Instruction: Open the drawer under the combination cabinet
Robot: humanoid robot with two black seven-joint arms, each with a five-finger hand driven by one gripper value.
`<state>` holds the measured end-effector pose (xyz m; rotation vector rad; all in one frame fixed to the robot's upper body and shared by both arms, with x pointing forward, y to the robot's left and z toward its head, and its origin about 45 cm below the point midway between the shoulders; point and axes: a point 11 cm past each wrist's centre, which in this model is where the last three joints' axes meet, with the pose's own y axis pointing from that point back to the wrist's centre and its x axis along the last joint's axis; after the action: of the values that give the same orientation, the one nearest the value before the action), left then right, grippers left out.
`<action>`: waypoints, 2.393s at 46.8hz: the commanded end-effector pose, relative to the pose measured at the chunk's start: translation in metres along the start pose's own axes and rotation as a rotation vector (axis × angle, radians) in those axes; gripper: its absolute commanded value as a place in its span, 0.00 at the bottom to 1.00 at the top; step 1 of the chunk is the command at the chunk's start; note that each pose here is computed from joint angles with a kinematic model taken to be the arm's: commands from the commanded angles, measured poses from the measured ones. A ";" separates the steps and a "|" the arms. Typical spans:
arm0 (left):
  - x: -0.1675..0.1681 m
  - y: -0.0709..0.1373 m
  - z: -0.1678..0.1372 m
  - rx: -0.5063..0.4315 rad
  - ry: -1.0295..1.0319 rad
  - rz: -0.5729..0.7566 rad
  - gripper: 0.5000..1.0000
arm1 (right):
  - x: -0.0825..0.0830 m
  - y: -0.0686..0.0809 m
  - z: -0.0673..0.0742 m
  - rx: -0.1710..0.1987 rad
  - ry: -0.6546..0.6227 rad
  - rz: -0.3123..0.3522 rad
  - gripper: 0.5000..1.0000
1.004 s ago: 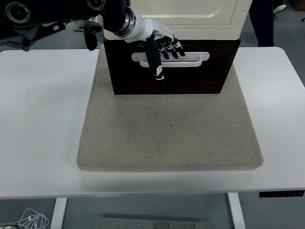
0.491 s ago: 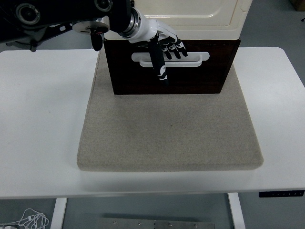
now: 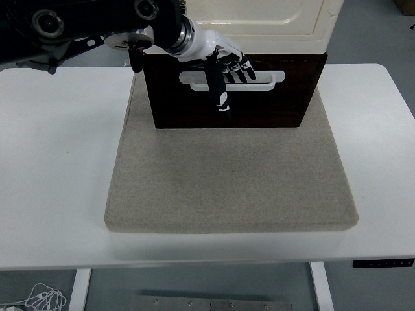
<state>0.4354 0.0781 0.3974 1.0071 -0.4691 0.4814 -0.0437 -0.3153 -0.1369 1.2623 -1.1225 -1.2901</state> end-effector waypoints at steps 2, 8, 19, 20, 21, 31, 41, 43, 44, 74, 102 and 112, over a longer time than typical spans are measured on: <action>-0.001 -0.001 0.001 0.000 -0.002 -0.002 1.00 | 0.000 0.000 0.000 0.000 0.000 0.000 0.85; -0.001 -0.001 0.001 0.000 -0.002 0.002 1.00 | 0.000 0.000 0.000 0.000 0.000 0.000 0.85; -0.002 -0.004 0.001 0.002 0.002 -0.001 1.00 | 0.000 0.000 0.000 0.000 0.000 0.000 0.85; -0.003 -0.005 0.002 0.001 -0.004 -0.003 1.00 | 0.000 0.000 0.000 0.000 0.000 0.000 0.85; -0.004 -0.006 0.003 0.003 -0.006 -0.002 1.00 | 0.000 0.000 0.000 0.000 0.000 0.000 0.85; -0.001 -0.009 0.005 0.007 -0.018 0.012 1.00 | 0.000 0.000 0.000 0.000 0.000 0.000 0.85; 0.000 -0.009 0.004 0.009 -0.016 0.016 1.00 | 0.000 0.000 0.000 0.000 0.000 0.000 0.85; 0.000 -0.009 0.004 0.010 -0.017 0.015 1.00 | 0.000 0.000 0.000 0.000 0.000 0.000 0.85; -0.001 -0.010 0.005 0.007 -0.019 0.013 1.00 | 0.000 0.000 0.000 0.000 0.000 0.000 0.85; -0.002 -0.011 0.007 0.008 -0.027 0.008 1.00 | 0.000 0.000 0.000 0.000 0.000 0.000 0.85; -0.007 -0.010 0.009 0.003 -0.045 -0.018 1.00 | 0.000 0.000 0.000 0.000 0.000 0.000 0.85; -0.011 -0.010 0.011 -0.004 -0.052 -0.035 1.00 | 0.000 0.000 0.000 0.000 0.000 0.000 0.85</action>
<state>0.4322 0.0630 0.3895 1.0275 -0.4989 0.4270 -0.0436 -0.3153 -0.1369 1.2625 -1.1226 -1.2900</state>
